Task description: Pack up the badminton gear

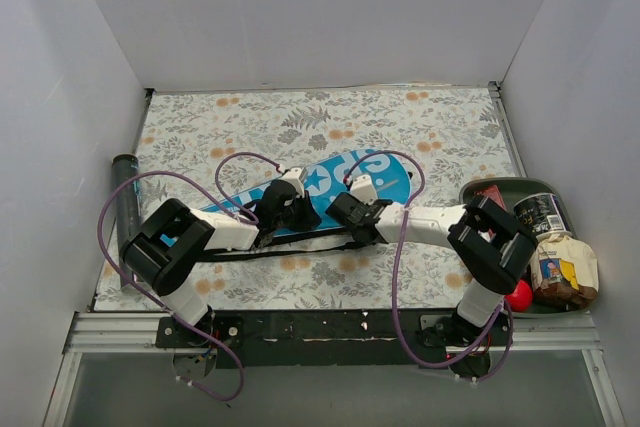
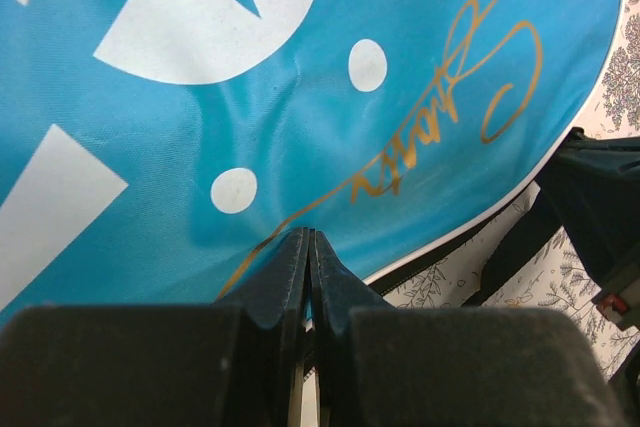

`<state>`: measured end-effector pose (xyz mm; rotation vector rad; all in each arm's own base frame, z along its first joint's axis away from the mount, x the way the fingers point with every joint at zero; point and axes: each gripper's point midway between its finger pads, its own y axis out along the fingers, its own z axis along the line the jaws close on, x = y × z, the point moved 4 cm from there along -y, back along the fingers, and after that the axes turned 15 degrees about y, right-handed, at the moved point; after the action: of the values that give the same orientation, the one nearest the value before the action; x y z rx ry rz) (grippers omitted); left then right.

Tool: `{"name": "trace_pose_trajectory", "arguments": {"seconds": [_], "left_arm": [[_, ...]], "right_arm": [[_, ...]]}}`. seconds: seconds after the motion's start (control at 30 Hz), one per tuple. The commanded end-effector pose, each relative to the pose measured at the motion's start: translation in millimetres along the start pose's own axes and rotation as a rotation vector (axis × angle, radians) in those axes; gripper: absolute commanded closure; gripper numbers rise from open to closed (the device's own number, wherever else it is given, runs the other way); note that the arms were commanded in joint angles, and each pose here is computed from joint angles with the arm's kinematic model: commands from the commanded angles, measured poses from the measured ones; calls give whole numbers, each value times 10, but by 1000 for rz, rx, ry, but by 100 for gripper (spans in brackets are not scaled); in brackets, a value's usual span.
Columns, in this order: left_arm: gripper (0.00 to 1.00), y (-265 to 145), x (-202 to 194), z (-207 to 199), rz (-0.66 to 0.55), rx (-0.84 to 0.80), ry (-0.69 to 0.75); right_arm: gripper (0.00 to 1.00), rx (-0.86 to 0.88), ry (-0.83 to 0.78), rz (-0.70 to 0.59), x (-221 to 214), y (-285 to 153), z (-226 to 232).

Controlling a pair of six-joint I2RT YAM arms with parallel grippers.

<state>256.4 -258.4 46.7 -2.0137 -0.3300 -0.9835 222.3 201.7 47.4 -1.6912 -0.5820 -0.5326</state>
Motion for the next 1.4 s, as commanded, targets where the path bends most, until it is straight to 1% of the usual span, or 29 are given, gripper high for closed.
{"name": "trace_pose_trajectory", "arguments": {"seconds": [0.0,0.1,0.2,0.33,0.4,0.47,0.5,0.53,0.57,0.6,0.63,0.67,0.7,0.77,0.8,0.87,0.9,1.0,1.03,1.1,1.17,1.2,1.27,1.33,1.37], "left_arm": [[100,-104,-729,134,276,53,10],[100,-110,-737,136,277,54,10],[100,-122,-724,128,272,51,10],[100,-171,-649,68,254,26,5],[100,-250,-474,-53,196,-18,-5],[100,-336,-296,-232,154,-81,-14],[96,-427,-114,-334,97,-103,-3],[93,-488,-55,-369,90,-95,2],[89,-516,109,-398,45,-65,19],[84,-589,237,-412,9,-47,32],[74,-624,209,-353,39,2,30],[69,-633,343,-307,5,61,35],[68,-641,373,-263,2,100,36],[68,-646,354,-199,35,152,33],[66,-649,402,-204,31,160,34],[60,-655,367,-155,60,197,37],[61,-661,420,-146,54,212,50],[61,-687,401,-96,91,251,70],[59,-709,408,-86,103,260,83],[49,-734,408,-71,113,270,101],[45,-768,418,-45,129,284,139],[41,-775,433,-30,133,293,151],[39,-800,493,35,136,340,202],[35,-781,477,94,167,371,250],[34,-777,548,117,166,385,295]], "right_arm": [[99,373,114,314,-539,-215,746],[99,292,130,311,-539,-181,600],[99,254,163,311,-520,-164,455],[99,204,206,266,-386,-181,212],[99,195,239,239,-249,-193,92],[99,164,235,222,-178,-193,-36],[99,154,251,207,-111,-196,-107],[99,138,251,203,-87,-205,-166],[99,130,258,197,-62,-204,-207],[99,125,275,191,-15,-204,-278],[99,125,282,186,-1,-208,-311],[99,120,286,186,-14,-203,-356],[99,117,302,176,22,-205,-417],[99,95,308,181,0,-199,-514],[99,88,322,175,21,-204,-573],[99,78,325,170,26,-204,-653],[99,65,350,168,40,-184,-739],[99,43,382,173,82,-120,-928],[99,40,391,168,108,-104,-968],[99,31,405,164,169,-71,-1075],[99,31,405,154,241,-51,-1123],[99,25,418,158,272,-26,-1173],[99,34,417,160,336,-15,-1185],[99,41,419,151,382,-13,-1183],[99,46,417,149,392,-16,-1181]]}}
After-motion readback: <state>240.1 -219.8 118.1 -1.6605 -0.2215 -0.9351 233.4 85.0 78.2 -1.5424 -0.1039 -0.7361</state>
